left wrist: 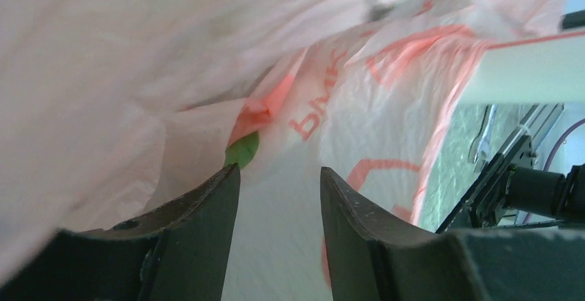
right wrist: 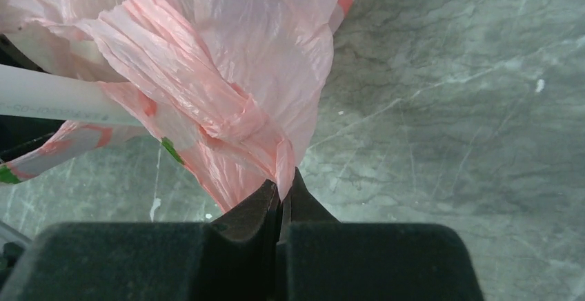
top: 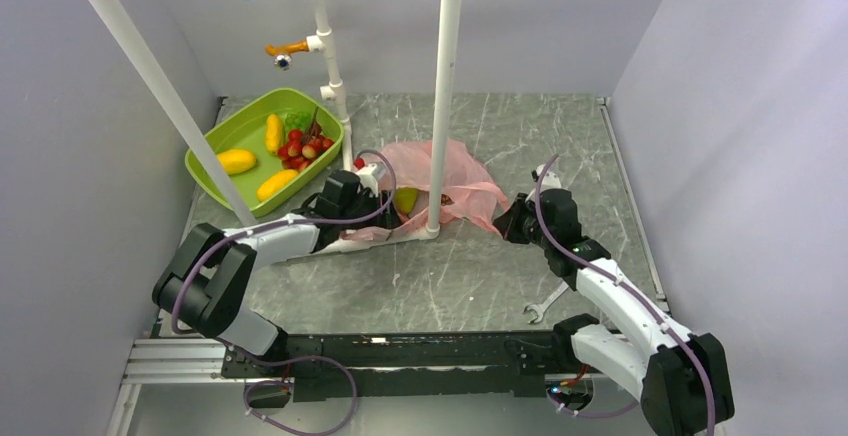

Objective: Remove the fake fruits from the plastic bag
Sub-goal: Adjust the plastic bag at the center of the board, then take out the fake fruit from the plastic bag.

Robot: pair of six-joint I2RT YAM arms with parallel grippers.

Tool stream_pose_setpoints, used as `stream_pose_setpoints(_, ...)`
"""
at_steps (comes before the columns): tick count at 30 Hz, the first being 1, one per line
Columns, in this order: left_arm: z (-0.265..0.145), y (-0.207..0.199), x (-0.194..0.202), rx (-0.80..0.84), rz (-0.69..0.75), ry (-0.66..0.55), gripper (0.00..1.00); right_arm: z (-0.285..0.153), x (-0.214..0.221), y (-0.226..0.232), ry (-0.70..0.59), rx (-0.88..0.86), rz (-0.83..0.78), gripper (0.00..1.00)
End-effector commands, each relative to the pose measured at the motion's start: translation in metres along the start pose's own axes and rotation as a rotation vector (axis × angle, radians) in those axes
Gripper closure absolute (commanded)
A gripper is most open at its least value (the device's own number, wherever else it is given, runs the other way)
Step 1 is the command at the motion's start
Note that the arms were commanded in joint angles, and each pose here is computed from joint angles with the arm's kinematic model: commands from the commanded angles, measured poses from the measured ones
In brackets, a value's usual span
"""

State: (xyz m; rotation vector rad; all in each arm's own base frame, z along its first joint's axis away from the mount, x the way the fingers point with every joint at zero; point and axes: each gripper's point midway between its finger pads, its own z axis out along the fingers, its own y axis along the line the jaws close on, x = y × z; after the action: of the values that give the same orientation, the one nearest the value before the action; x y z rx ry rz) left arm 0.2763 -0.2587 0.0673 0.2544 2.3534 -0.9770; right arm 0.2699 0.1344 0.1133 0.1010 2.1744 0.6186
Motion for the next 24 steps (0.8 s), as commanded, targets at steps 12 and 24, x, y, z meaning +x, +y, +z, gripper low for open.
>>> stream_pose_setpoints(12,0.015,-0.008,-0.112,-0.178,0.08,-0.15,0.33,0.007,-0.041,0.034,-0.075,-0.109,-0.014,1.0)
stream_pose_setpoints(24,0.049,0.026,-0.119,-0.324,0.135,-0.106,0.17,0.003,-0.046,0.04,-0.112,-0.141,-0.02,1.0)
